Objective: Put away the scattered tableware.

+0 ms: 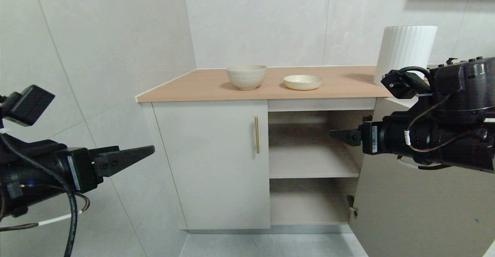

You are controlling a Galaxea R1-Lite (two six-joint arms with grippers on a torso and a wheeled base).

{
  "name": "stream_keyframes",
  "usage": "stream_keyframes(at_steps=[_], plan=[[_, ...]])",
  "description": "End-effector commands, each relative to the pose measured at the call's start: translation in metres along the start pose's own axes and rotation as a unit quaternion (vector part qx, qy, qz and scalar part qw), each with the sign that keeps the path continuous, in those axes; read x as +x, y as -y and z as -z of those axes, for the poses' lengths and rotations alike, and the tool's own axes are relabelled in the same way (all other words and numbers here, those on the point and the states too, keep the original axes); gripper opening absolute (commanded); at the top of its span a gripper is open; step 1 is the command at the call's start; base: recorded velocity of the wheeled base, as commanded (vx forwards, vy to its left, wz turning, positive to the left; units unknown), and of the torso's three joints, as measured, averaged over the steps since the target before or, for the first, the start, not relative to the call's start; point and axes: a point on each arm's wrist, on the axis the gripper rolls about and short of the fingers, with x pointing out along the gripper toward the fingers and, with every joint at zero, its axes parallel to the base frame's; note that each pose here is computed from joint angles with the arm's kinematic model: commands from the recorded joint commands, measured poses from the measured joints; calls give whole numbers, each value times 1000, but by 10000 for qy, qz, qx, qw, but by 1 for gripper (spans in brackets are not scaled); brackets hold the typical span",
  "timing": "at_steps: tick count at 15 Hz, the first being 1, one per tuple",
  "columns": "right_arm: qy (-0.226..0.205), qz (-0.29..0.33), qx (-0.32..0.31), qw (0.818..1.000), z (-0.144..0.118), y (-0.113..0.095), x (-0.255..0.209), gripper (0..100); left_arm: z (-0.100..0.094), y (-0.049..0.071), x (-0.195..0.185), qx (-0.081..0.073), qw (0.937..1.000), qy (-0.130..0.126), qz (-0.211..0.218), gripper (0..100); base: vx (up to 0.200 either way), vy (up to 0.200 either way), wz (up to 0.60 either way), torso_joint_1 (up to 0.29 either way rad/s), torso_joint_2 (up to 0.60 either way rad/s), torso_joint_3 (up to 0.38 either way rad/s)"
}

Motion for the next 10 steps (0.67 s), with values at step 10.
stream_keyframes(at_steps=[10], plan=[[188,-153,287,9993,-7,-3,-18,100,0,0,1,-21,10000,-10,-2,100,120,0,0,2,0,0]])
